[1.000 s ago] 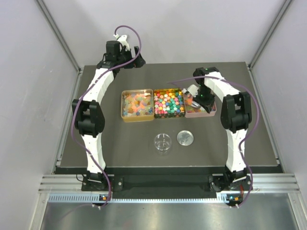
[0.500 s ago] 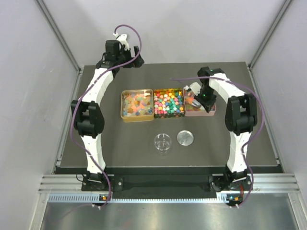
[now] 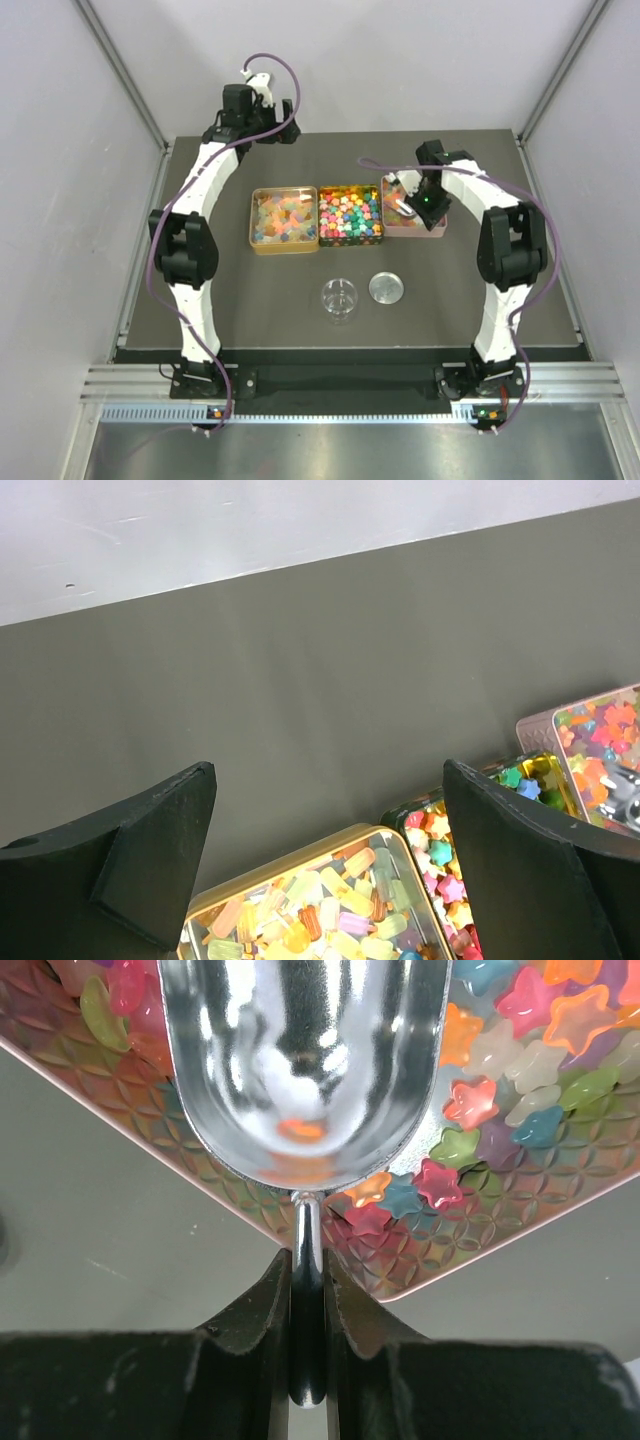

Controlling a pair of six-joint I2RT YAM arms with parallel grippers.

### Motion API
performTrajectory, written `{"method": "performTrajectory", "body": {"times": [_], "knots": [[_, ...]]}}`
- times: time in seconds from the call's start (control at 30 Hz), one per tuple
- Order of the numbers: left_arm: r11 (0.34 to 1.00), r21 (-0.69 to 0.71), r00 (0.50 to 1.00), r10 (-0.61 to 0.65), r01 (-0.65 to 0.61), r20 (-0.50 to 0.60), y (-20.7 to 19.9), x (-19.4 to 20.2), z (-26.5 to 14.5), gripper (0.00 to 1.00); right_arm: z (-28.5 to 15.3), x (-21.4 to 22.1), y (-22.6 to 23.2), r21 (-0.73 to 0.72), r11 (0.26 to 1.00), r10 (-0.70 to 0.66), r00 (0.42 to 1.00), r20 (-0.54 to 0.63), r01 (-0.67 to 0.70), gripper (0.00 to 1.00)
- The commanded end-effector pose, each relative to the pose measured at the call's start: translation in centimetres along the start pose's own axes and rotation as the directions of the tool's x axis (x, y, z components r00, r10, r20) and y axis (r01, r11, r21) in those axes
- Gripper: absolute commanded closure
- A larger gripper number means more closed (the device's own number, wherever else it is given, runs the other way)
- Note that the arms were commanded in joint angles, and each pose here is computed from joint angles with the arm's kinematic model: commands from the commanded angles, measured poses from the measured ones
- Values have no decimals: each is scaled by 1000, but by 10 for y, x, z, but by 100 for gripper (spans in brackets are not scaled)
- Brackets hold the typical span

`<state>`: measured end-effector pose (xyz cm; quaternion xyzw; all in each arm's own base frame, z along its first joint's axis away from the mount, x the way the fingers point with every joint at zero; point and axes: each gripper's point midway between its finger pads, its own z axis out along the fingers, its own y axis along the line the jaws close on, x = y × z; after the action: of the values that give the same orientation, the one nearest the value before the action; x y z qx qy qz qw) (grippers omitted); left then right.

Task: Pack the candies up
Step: Scoop the fake candies from the storage box, then place the fake candies in the packing bottle.

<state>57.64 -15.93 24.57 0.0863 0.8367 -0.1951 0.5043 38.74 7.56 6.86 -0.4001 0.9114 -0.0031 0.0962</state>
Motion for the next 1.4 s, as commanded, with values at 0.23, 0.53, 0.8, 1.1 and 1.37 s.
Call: {"method": "performTrajectory", "body": {"times": [0.23,0.53,0.8,1.1,1.37], "knots": [[991,-49,991,126,-124,51,-9,-23,-23,1,-25,-39,-7,68,996,42,949,312,-66,100],[978,-99,981,189,-184,43,-2,-26,-40,1,-45,-39,-2,78,988,91,907,412,-134,100],[979,-104,979,186,-177,86,1,-38,-67,1,-93,-17,9,151,987,-20,894,447,-53,100],[987,-87,982,146,-136,120,-7,-8,-109,2,-121,29,63,92,960,-280,888,364,265,100],[983,-136,983,140,-124,119,5,11,-143,2,-148,51,105,77,821,-568,798,202,566,100]]}}
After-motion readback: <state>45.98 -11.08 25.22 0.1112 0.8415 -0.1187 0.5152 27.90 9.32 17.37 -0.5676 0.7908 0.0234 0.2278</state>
